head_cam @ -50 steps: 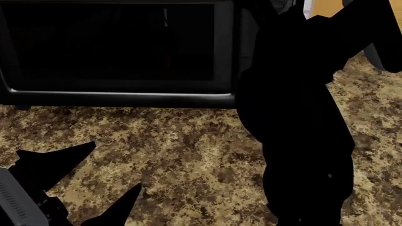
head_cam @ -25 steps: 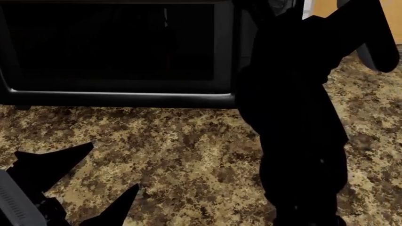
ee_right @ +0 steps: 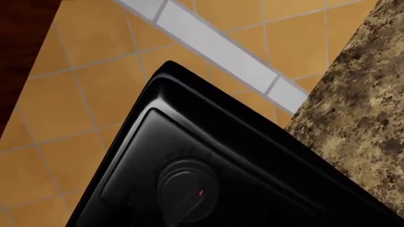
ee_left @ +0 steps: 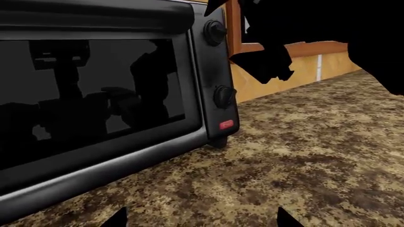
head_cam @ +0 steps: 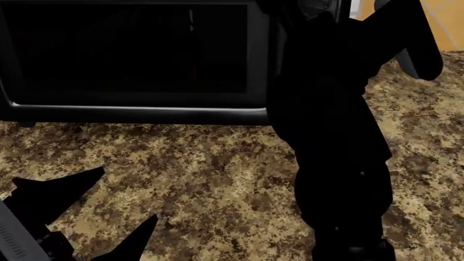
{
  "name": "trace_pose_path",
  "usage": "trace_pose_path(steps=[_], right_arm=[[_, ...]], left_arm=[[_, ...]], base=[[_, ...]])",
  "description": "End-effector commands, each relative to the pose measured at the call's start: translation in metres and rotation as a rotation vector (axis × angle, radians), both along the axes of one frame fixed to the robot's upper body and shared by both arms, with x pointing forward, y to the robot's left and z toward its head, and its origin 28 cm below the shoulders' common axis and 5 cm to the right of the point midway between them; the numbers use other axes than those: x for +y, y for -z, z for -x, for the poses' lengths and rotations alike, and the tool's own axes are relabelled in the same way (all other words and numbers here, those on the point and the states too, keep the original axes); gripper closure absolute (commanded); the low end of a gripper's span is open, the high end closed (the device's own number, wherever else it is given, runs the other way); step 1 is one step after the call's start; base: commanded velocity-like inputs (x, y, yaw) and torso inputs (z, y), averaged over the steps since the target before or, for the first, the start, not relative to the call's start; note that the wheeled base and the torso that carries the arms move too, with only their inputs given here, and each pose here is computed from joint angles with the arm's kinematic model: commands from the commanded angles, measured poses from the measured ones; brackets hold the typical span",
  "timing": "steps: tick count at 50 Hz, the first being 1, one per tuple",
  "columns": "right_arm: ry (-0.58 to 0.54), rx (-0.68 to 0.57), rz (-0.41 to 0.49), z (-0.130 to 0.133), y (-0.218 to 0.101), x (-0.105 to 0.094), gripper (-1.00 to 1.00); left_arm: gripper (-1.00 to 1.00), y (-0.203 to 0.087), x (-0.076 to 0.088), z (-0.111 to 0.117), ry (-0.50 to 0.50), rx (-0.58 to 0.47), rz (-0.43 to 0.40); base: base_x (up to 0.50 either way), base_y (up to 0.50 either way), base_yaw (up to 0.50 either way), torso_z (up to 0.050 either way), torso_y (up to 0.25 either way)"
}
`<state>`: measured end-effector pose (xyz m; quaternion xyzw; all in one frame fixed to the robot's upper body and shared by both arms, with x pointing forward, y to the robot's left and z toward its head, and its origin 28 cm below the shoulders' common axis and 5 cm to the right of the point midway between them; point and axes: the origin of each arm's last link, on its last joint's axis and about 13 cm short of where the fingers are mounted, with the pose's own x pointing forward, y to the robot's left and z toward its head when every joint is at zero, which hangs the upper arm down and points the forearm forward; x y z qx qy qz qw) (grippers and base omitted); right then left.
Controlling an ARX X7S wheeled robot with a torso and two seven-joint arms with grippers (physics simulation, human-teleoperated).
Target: Decrease the toaster oven temperature.
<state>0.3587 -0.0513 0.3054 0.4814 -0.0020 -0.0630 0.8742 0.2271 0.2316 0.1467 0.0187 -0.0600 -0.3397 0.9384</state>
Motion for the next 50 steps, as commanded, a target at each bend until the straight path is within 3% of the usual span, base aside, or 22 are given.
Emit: trace_pose_path(steps=[1,33,34,50], right_arm=[[-0.020,-0.002,0.006,-0.0026,0.0000,0.0016,-1.00],[-0.040,-0.007,0.002,-0.0084,-0.0001,0.0030,-1.00],[-0.038,-0.002,-0.001,-0.0091,0.0008,0.0028,1.00],[-0.065,0.023,0.025,-0.0083,0.0042,0.0038,1.00]], left_arm=[[-1.00,0.0008,0.0006,0.0005,-0.003,0.000,0.003],[-1.00,0.0001,0.0011,0.0030,-0.001,-0.004,0.005],[-1.00,0.0002,0.0013,0.0029,-0.002,-0.002,0.005],[-1.00,0.0011,0.0017,0.0017,-0.005,-0.004,0.002]], base=[[0.00,0.00,0.00,0.000,0.000],[0.00,0.00,0.00,0.000,0.000],[0.00,0.00,0.00,0.000,0.000],[0.01,0.00,0.00,0.000,0.000]])
